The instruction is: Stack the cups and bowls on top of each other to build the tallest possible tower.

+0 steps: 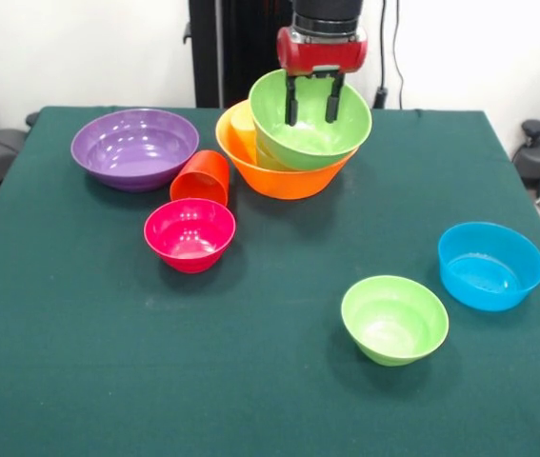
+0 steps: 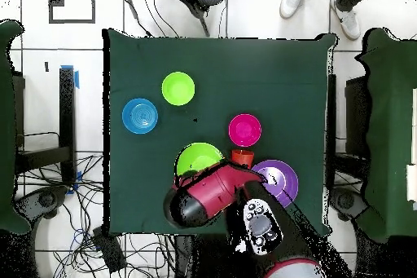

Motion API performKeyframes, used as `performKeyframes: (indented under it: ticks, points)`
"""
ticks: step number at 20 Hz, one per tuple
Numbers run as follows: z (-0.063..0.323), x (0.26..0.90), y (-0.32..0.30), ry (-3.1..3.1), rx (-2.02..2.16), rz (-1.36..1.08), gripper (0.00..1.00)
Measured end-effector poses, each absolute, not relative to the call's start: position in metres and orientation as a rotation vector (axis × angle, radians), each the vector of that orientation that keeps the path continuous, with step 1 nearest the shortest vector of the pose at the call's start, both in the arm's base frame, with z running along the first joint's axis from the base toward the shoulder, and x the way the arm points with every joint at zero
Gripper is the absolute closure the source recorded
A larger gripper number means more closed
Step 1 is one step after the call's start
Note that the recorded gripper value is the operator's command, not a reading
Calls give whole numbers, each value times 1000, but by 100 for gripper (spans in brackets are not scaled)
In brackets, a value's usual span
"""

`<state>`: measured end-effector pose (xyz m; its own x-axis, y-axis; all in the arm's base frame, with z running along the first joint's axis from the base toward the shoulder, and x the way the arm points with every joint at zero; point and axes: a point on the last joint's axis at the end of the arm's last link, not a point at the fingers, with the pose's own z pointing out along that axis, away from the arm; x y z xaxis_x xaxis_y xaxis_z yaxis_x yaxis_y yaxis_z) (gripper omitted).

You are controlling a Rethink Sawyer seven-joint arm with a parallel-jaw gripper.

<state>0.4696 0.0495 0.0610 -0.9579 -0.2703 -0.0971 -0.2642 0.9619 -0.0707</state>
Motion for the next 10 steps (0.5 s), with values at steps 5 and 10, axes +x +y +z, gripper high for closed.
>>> performKeyframes:
  ticks: [5,10]
  points:
    - [57,466,53,3008,-472,-118,0]
    - [62,466,49,2992,-492,-155,0]
